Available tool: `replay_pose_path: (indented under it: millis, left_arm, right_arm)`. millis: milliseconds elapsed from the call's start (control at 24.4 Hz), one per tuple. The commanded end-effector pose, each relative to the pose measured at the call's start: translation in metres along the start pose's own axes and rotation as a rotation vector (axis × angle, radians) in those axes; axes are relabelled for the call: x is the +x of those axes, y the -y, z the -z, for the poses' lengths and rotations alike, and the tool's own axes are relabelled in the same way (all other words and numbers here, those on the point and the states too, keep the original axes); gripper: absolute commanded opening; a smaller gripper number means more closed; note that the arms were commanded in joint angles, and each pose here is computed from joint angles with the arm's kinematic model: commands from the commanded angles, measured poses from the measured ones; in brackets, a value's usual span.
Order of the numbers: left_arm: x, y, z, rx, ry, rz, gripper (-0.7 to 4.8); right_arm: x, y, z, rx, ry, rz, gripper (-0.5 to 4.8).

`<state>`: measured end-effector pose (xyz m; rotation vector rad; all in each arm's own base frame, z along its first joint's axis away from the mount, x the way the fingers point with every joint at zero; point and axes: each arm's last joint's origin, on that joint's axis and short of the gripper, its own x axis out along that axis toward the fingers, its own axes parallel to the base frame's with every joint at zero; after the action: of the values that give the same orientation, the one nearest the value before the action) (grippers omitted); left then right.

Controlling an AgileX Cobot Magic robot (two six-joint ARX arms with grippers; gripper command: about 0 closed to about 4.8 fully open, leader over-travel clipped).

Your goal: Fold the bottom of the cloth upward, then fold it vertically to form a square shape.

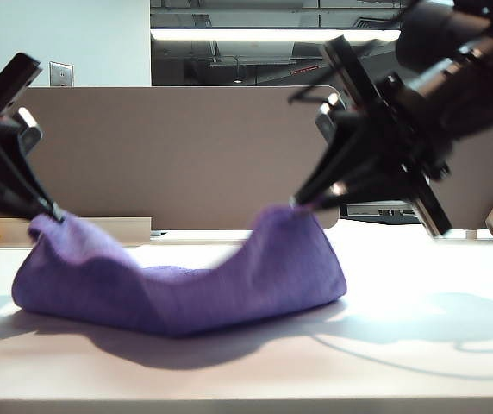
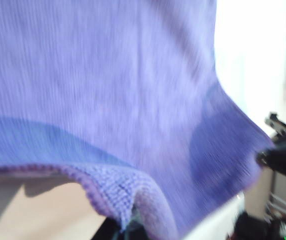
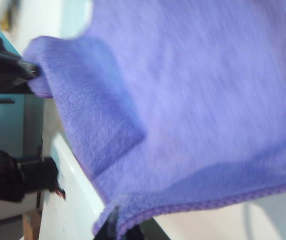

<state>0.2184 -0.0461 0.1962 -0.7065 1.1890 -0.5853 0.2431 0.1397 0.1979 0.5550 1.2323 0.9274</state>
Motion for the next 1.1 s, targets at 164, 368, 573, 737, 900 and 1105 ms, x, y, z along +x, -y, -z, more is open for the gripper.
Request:
replay_pose_path:
  millis: [164,368,573,737,900,1105]
  left_arm:
    - [-0.005,0.010,-0.019,0.003,0.174,-0.029,0.10]
    - [-0.008,0.015,-0.030,0.005,0.314,-0.052,-0.05]
    - [-0.009,0.015,-0.035,-0.002,0.387,-0.089,-0.05]
    - [-0.007,0.011,-0.037,-0.014,0.409,-0.116,-0.05]
    - [-0.001,0.006,-0.042,-0.020,0.416,-0.131,-0.05]
    - [0.005,0.001,-0.044,-0.040,0.395,-0.143,-0.05]
  right_arm:
    - [-0.007,-0.014,-0.019,-0.030,0.114,0.036,0.16]
    - [-0.009,-0.018,-0.032,-0.033,0.205,0.074,0.08]
    - [0.000,-0.010,-0.041,-0.008,0.214,0.072,0.08]
    - [0.007,-0.005,-0.049,-0.010,0.211,0.067,0.08]
    - [0.006,-0.009,-0.062,-0.036,0.253,0.065,0.08]
    - [-0.001,-0.009,-0.071,-0.038,0.330,0.059,0.08]
